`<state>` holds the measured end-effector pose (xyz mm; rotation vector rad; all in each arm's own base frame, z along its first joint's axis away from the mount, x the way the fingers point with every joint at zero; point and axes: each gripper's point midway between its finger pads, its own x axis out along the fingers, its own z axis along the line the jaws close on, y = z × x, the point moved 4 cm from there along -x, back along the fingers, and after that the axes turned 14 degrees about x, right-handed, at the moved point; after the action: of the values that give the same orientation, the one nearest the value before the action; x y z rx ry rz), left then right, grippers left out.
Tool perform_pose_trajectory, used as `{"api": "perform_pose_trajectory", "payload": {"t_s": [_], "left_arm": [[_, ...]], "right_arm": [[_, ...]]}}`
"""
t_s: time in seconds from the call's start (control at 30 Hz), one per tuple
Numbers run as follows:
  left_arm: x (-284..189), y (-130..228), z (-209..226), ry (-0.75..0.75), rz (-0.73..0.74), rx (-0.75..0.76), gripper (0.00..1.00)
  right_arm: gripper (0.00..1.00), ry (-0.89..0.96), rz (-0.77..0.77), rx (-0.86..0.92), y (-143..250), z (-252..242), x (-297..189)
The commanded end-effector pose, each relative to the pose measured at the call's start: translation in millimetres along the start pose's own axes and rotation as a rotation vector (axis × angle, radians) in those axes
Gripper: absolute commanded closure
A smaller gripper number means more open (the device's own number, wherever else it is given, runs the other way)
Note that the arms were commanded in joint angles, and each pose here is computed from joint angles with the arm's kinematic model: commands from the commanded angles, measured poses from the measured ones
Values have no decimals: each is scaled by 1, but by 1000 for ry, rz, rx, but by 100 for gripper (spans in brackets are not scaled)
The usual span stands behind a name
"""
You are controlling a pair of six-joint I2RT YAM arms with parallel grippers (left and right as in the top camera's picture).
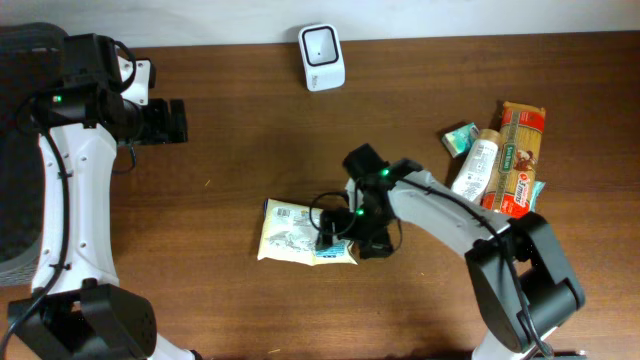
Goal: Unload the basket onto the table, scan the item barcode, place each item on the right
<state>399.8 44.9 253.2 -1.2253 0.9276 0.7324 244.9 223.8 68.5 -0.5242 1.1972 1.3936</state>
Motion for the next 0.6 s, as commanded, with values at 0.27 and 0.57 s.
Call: {"api": "perform_pose_trajectory", "payload": {"t_s": [0.27,0.57], "left_arm": [[-6,-3,0,3,-22,-10,1],[-6,-3,0,3,-22,-10,1]], "right_arm": [[58,-28,-116,75,-13,-2,21],[91,-133,-206,-383,-59,0,-31]]}}
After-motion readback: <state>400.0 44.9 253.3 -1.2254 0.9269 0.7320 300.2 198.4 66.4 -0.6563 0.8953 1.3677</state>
